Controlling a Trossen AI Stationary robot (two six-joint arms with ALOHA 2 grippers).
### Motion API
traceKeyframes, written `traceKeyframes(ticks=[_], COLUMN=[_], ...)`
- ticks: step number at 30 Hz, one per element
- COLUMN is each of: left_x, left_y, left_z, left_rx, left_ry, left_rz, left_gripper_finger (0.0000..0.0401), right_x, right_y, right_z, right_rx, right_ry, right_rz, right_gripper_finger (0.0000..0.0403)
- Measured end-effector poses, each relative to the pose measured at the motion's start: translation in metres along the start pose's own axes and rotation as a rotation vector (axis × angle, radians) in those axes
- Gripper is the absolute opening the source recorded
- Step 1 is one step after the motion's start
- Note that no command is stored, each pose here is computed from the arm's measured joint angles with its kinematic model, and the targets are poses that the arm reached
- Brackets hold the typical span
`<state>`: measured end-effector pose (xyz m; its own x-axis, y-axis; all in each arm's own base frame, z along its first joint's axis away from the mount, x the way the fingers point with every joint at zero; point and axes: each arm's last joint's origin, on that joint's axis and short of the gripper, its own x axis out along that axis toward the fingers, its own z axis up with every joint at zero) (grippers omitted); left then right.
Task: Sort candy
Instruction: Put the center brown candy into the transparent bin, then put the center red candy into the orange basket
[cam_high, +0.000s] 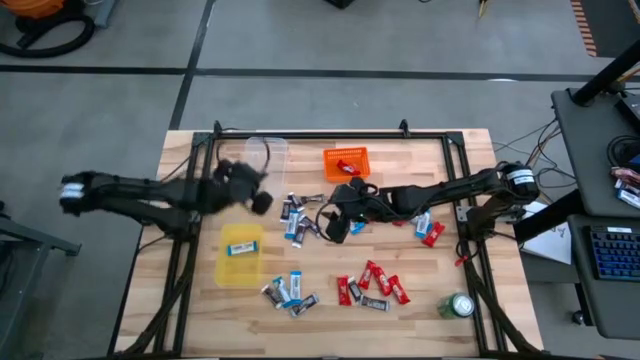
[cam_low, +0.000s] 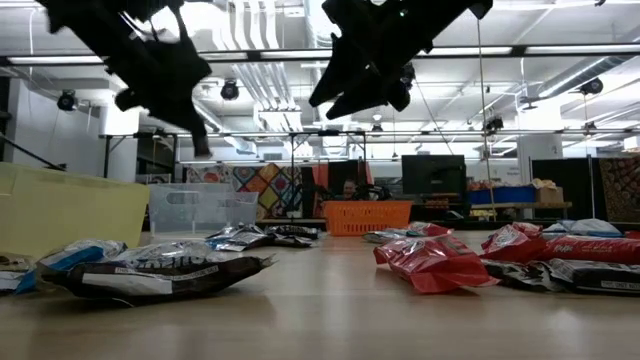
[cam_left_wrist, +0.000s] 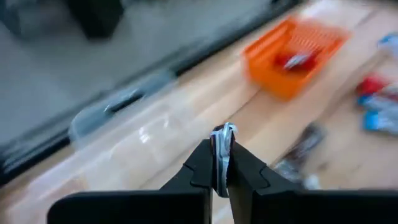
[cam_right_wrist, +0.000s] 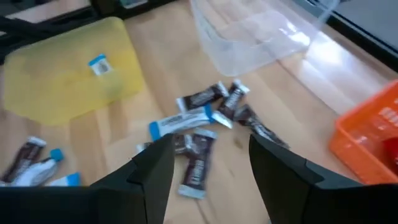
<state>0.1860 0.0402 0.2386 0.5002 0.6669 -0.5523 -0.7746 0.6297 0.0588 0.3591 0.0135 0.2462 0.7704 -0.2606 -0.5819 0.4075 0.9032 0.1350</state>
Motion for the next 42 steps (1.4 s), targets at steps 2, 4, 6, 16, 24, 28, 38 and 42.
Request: traceKeyframes(ticks=[2, 4, 6, 16, 24, 28, 38, 42], left_x=[0.013, 0.028, 0.043, 0.094, 0.120, 0.123, 0.081, 0.055], left_y=[0.015, 0.029, 0.043, 0.089, 0.088, 0.090, 0.084, 0.063], left_z=[0.010, 0.016, 0.018, 0.028, 0.034, 0.037, 0.050, 0.037], left_rx=[0.000, 0.020, 0.037, 0.007, 0.123, 0.163, 0.111, 0.092], left_ry=[0.061, 0.119, 0.160, 0.381, 0.500, 0.531, 0.389, 0.285], left_rz=[-0.100, -0.262, -0.431, -0.446, -0.444, -0.371, -0.382, -0.460], left_gripper_finger=[0.0001, 0.0001, 0.0000, 0.0035, 0.0068, 0.0077, 0.0077, 0.0077], right_x=[0.001, 0.004, 0.005, 0.007, 0.007, 0.007, 0.003, 0.002], right_y=[0.001, 0.001, 0.001, 0.000, 0.000, -0.001, -0.005, -0.005], right_z=[-0.001, -0.003, -0.005, -0.007, -0.009, -0.011, -0.022, -0.028], right_rx=[-0.004, -0.007, -0.015, -0.025, -0.036, -0.042, -0.006, 0.040], right_ry=[0.008, 0.012, 0.025, 0.036, 0.042, 0.058, 0.199, 0.281], right_rz=[0.000, -0.006, -0.010, -0.014, -0.016, -0.023, -0.044, -0.002], right_gripper_finger=[0.0190, 0.0188, 0.0187, 0.0188, 0.0190, 0.0189, 0.0187, 0.0187])
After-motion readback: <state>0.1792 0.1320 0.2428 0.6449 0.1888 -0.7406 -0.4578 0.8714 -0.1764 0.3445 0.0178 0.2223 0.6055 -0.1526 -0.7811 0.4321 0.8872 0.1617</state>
